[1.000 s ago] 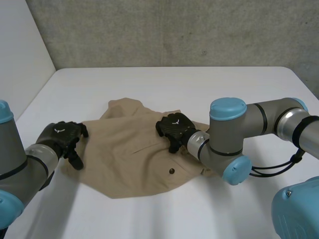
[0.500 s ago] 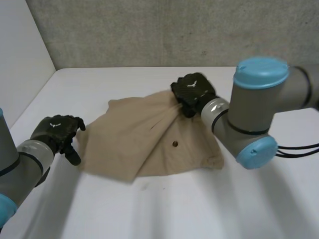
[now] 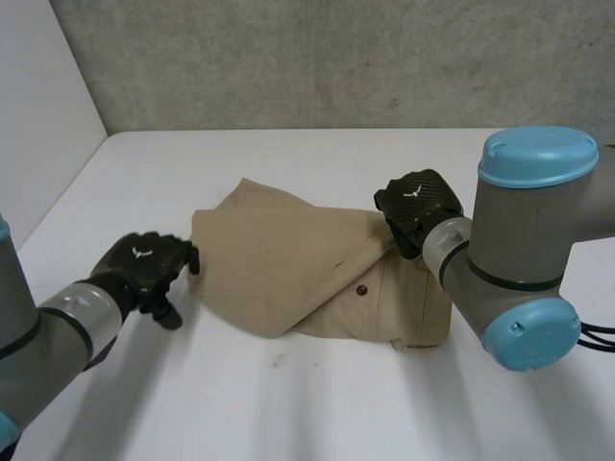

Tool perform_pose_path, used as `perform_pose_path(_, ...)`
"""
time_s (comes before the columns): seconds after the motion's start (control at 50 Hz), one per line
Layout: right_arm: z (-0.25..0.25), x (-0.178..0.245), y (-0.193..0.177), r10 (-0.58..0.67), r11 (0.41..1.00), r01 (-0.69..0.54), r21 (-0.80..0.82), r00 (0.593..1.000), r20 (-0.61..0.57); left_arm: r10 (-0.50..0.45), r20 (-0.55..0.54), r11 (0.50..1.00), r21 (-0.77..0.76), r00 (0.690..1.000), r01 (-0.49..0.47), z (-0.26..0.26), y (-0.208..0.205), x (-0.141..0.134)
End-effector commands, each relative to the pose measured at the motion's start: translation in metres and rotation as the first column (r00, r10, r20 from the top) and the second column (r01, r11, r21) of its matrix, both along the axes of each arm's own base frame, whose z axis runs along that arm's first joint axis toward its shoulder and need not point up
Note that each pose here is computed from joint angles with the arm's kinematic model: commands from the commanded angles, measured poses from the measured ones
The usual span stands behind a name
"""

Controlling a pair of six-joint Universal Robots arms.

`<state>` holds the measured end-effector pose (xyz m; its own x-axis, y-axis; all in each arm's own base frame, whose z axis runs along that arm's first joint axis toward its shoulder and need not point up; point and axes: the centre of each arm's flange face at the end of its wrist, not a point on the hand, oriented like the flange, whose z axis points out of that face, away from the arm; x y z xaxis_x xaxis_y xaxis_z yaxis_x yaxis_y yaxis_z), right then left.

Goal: Fold the shorts.

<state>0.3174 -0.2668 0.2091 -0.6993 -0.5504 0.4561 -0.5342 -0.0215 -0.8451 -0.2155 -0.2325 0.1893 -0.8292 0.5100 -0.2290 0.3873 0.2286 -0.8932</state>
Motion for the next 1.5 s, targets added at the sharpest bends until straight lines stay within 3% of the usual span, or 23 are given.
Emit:
perform_pose_path(0.02, -0.004, -0.004, 0.009, 0.008, 1.000, -0.008, 0.028, 1.000, 0.000, -0.025, -0.043, 0.985, -0.172, 0.999, 0.018, -0.003, -0.022, -0.015)
perform_pose_path(0.3, -0.006, -0.006, 0.011, 0.020, 0.999, -0.020, 0.040, 1.000, 0.002, -0.069, -0.006, 0.995, -0.065, 0.998, 0.069, -0.037, -0.024, -0.030)
perform_pose_path(1.3, -0.009, -0.014, 0.005, -0.004, 0.999, 0.004, 0.053, 1.000, -0.006, -0.087, 0.022, 0.996, -0.005, 0.996, 0.087, -0.059, -0.016, -0.040)
perform_pose_path(1.5, -0.011, -0.013, 0.008, 0.004, 0.998, -0.003, 0.059, 1.000, -0.011, -0.080, 0.024, 0.997, -0.024, 0.997, 0.080, -0.064, -0.031, -0.045)
